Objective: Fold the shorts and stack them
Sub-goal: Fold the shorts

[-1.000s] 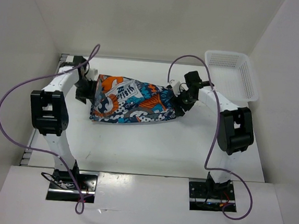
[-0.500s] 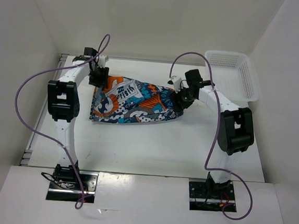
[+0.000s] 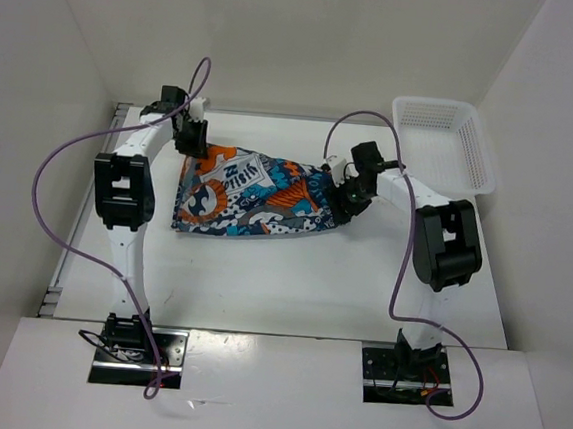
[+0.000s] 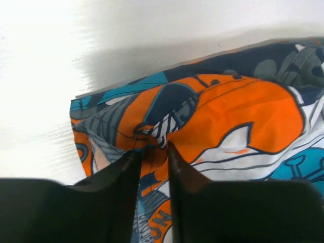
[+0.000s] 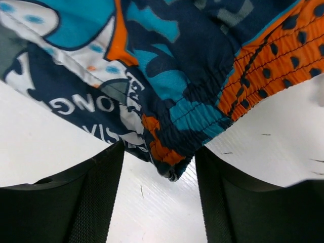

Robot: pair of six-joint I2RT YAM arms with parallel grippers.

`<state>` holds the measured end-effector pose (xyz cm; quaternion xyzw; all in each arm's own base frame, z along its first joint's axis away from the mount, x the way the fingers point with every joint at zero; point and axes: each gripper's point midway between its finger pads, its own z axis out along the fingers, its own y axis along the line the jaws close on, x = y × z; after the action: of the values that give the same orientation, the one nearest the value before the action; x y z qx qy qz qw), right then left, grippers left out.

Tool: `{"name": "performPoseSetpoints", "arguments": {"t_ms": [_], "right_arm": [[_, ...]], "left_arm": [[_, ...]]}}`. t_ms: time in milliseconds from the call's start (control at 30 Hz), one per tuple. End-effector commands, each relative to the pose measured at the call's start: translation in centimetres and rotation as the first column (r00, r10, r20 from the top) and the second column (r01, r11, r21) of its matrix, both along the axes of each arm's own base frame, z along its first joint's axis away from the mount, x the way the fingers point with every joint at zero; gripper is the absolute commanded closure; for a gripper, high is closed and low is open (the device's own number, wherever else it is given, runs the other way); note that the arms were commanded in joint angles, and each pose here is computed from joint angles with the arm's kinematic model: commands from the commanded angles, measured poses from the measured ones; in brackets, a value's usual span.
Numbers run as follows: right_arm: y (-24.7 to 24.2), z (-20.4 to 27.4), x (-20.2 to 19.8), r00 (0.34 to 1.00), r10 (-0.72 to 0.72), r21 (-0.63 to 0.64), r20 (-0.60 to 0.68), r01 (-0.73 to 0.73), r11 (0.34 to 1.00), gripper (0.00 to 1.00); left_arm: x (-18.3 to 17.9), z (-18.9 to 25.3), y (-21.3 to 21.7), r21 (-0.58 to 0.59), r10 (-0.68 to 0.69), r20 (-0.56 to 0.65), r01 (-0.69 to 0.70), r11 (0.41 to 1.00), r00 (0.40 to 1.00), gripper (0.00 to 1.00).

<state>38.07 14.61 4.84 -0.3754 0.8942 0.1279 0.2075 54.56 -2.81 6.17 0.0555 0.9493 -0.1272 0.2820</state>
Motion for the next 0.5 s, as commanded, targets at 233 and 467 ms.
{"name": "performPoseSetpoints", "arguments": {"t_ms": [233, 467], "right_arm": [[-1.5, -3.3, 1.3, 0.997, -0.071, -0.093, 0.027, 0.074, 0.993, 0.97], [-1.6, -4.0, 0.6, 0.999, -0.051, -0.100, 0.002, 0.051, 0.994, 1.00]], "left_arm": [[2.2, 2.1, 1.9, 0.019, 0.029, 0.078, -0.030, 0.999, 0.997, 1.00], [3.0, 5.1, 6.1, 0.175, 0.147, 0.144, -0.172, 0.969, 0.979, 1.00]]}}
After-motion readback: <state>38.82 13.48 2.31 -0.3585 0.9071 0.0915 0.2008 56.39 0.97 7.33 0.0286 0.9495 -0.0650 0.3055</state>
